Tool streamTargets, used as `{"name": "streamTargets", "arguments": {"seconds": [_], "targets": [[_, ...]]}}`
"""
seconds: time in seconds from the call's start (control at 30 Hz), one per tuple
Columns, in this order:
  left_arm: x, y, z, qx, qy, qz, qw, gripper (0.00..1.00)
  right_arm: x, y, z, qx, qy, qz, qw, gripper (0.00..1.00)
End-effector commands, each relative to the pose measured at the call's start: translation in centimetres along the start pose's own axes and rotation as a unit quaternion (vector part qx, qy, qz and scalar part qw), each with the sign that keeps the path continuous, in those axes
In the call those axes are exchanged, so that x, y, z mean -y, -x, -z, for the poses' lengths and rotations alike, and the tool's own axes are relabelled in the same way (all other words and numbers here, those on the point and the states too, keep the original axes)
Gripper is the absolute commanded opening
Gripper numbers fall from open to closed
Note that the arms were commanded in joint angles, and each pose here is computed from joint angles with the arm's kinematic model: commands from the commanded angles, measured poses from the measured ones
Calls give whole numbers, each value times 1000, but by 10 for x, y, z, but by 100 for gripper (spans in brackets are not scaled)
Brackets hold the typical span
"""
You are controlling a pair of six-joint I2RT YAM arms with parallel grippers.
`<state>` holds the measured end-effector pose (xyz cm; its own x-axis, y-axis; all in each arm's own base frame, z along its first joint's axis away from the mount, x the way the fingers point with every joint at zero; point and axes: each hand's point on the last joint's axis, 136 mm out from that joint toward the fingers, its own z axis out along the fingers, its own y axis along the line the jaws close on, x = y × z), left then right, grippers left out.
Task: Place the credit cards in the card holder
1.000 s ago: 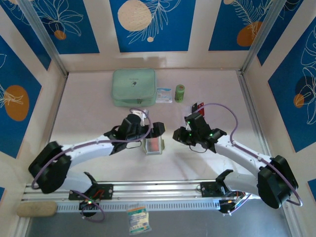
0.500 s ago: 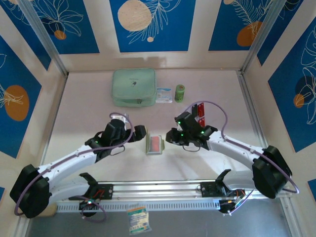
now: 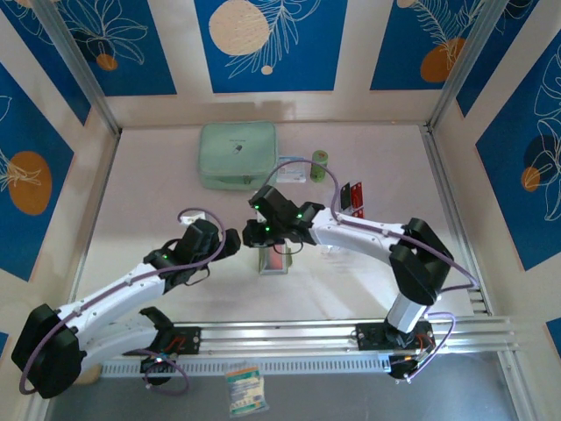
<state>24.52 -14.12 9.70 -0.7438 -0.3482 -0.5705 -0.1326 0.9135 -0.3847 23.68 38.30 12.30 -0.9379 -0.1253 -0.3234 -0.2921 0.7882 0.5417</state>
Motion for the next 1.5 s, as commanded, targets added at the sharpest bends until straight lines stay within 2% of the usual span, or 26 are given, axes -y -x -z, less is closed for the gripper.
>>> {"name": "streamTargets", "arguments": {"seconds": [0.0, 0.23, 0.6, 0.83, 1.23, 1.47], "targets": [[-6, 4, 1, 1, 22, -1, 1000, 100, 23, -11, -7, -29, -43, -1, 999, 12], [4, 4, 0, -9, 5, -35, 999, 100, 67, -29, -2, -29, -75, -33, 996, 11], [43, -6, -24, -73, -40, -89, 993, 100, 108, -59, -15, -38, -94, -70, 992, 10], [62, -22, -41, -115, -50, -134, 983, 100, 117, -64, -16, -36, -93, -81, 992, 9], [79, -46, -66, -149, -48, -193, 969, 100, 112, -62, -11, -27, -65, -92, 993, 9], [65, -56, -75, -158, -12, -206, 966, 100, 107, -57, 2, -12, -53, -89, 994, 9]]}}
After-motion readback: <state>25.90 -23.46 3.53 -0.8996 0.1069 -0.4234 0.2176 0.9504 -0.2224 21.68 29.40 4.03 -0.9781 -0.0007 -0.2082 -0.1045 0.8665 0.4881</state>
